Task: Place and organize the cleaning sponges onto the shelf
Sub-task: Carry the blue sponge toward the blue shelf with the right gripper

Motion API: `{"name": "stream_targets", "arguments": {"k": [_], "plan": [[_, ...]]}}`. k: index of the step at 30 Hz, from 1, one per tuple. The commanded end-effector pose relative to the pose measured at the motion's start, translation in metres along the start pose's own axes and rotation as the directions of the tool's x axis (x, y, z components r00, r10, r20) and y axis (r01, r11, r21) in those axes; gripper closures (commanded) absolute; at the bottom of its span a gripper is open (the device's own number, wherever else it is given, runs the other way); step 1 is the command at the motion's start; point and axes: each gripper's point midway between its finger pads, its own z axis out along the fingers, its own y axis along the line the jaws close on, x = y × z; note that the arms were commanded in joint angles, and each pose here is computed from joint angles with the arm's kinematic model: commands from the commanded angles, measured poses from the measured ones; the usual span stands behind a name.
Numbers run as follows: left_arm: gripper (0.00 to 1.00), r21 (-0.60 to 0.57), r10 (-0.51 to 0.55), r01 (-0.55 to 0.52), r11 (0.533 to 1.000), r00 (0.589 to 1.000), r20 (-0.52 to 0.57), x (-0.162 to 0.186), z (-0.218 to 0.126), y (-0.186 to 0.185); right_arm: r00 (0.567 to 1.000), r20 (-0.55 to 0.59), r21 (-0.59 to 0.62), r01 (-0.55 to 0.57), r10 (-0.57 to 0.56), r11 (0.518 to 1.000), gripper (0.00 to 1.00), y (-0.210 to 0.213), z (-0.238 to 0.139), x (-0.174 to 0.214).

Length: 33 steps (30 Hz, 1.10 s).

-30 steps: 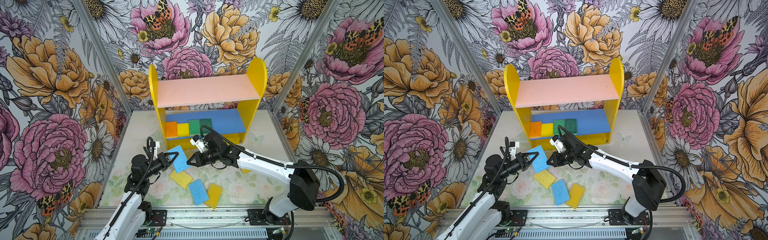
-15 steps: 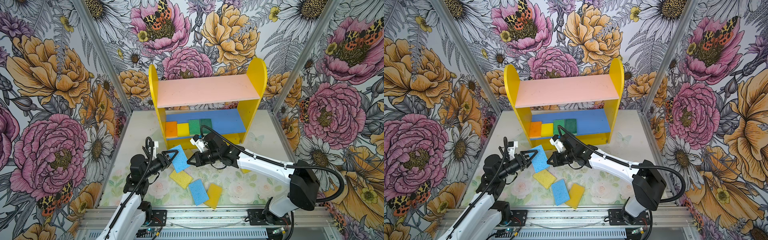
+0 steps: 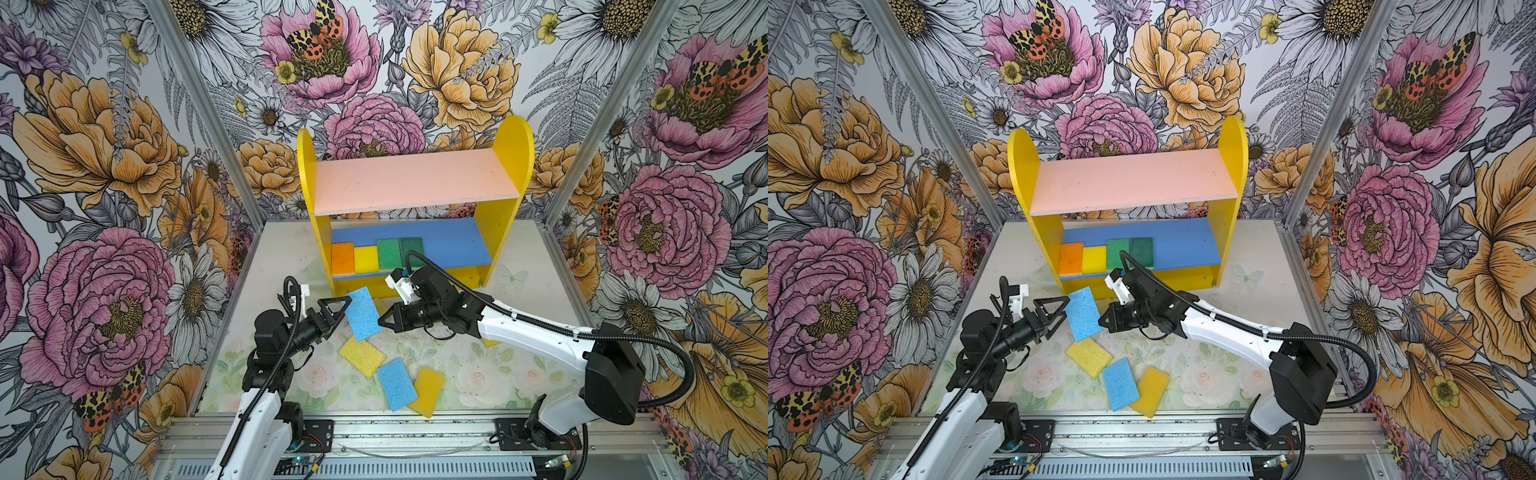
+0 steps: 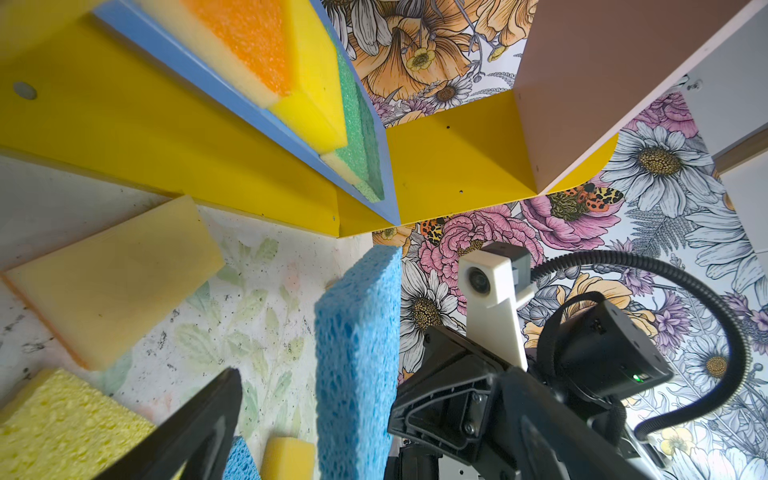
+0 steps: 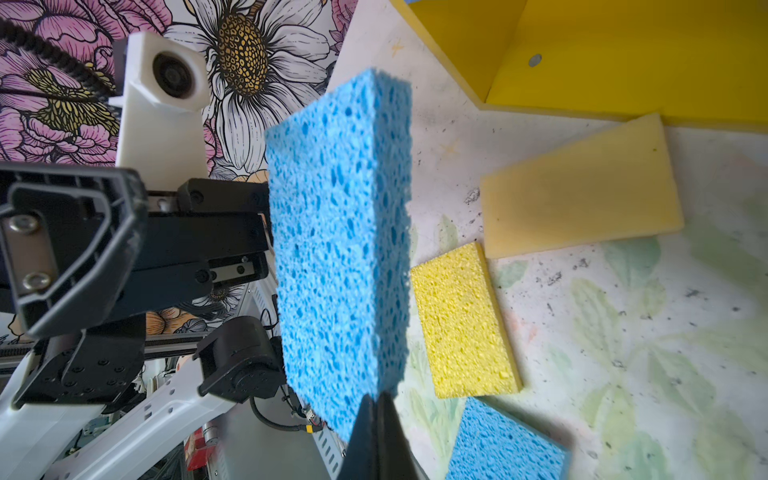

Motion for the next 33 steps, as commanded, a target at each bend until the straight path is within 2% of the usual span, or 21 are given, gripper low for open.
{"name": "stream_targets", "arguments": {"k": [1, 11, 27, 33], "plan": [[0.01, 0.017, 0.044, -0.044, 0.999, 0.999, -0.005, -0.002, -0.004, -0.013, 0.997, 0.074, 0.002, -0.002, 0.002, 1.0, 1.0, 0.001, -0.017, -0.012], [0.01, -0.03, 0.102, -0.102, 0.994, 0.995, -0.022, 0.002, -0.013, -0.017, 0.991, 0.132, 0.054, -0.028, 0.02, 0.998, 1.0, -0.016, -0.039, -0.023], [0.01, -0.076, 0.146, -0.149, 0.986, 0.988, -0.045, 0.002, -0.017, -0.014, 0.962, 0.271, 0.21, -0.074, 0.015, 0.975, 1.0, -0.047, -0.102, -0.045], [0.01, -0.076, 0.149, -0.151, 0.986, 0.988, -0.041, 0.001, -0.018, -0.014, 0.944, 0.329, 0.294, -0.114, 0.012, 0.949, 1.0, -0.064, -0.131, -0.053]]}}
